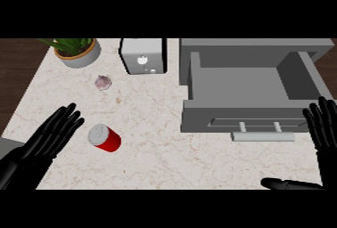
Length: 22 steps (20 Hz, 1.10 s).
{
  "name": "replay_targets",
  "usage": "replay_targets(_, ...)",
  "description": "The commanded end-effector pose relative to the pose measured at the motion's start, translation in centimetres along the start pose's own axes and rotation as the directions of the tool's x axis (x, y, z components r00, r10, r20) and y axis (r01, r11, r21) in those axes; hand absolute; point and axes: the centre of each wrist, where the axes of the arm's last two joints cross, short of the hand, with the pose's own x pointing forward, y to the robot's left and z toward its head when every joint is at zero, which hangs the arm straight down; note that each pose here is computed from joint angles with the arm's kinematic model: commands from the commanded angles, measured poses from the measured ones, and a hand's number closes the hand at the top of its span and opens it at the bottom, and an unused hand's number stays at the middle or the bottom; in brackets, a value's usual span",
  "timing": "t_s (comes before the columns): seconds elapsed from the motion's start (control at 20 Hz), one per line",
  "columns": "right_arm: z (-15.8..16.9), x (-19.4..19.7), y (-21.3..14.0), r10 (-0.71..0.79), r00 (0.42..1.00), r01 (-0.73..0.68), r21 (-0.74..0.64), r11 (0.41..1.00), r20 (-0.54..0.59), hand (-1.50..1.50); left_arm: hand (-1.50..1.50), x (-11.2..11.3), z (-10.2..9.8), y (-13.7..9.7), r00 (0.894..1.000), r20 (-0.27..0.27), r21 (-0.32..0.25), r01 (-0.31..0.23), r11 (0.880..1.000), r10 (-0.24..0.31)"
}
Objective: Pick up the can, place it into the drawer and close the drawer
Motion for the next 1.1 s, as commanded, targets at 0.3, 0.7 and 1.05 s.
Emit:
replay_targets(0.3, 2.0, 0.4, -1.5, -0.007, 1.0, 0.007, 0.003, 1.0, -0.011, -1.5, -1.5, 0.1, 0.4, 1.3, 1.0, -0.023, 0.051, 0.017, 0.999, -0.016)
replay_targets(0.7, 2.6, -1.5, -1.0, 0.006, 1.0, -0.006, 0.005, 1.0, -0.004, -1.5, -1.5, -5.5, -2.8, 1.1, 0.999, -0.041, 0.029, 0.004, 1.0, -0.003)
replay_targets(1.05, 3.9, -0.9, -1.9, 0.022, 1.0, -0.022, 0.015, 1.0, -0.006, -1.5, -1.5, -7.0, -4.3, -0.3, 0.998, -0.057, 0.078, -0.004, 0.997, 0.009)
